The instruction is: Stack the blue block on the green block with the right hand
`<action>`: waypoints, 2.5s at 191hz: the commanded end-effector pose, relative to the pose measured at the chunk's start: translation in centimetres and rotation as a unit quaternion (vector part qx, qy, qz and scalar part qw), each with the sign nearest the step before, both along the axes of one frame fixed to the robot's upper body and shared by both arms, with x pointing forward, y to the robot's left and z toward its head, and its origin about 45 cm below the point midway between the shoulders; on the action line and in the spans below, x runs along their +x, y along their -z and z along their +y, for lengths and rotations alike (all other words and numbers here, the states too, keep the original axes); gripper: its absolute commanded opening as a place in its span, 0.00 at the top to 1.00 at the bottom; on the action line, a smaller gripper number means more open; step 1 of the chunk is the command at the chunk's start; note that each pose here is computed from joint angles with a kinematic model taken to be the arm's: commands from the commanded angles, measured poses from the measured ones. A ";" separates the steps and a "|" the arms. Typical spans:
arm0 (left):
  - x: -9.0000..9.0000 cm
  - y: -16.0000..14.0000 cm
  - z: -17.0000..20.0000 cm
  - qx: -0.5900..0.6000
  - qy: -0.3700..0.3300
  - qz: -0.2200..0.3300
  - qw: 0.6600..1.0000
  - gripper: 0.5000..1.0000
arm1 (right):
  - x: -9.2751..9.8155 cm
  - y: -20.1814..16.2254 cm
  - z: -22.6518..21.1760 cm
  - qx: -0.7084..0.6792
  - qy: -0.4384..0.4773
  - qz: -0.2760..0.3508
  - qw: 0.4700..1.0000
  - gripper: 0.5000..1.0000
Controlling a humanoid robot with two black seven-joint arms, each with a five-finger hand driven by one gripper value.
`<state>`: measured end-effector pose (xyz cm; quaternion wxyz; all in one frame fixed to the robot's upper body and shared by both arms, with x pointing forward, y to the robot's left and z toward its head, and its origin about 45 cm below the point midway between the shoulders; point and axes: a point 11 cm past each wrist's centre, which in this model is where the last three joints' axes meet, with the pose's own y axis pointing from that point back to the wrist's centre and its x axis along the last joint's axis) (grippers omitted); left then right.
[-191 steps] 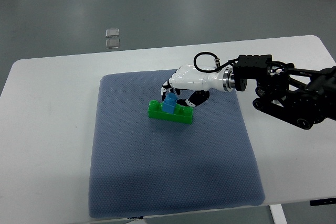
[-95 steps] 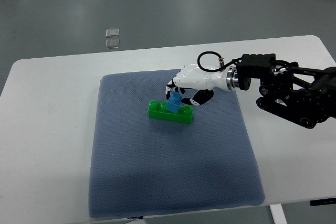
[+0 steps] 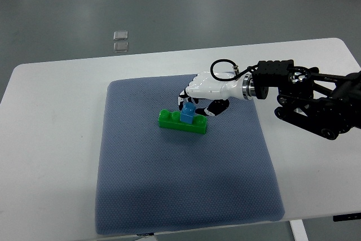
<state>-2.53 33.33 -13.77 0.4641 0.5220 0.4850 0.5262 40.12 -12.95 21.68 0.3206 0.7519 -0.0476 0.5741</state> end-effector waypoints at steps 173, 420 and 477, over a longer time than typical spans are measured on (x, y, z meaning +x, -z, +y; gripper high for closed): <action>0.0 0.0 0.0 0.000 0.000 0.000 1.000 0.00 | 0.0 2.0 0.5 -0.010 0.002 -0.010 1.000 1.00; 0.0 0.0 0.0 0.000 0.000 0.000 1.000 0.00 | 2.5 -1.3 -3.0 0.002 0.050 -0.038 0.998 0.33; 0.0 0.0 0.0 0.000 0.000 0.000 1.000 0.00 | 6.9 -5.3 -7.9 0.222 0.274 0.091 0.931 0.33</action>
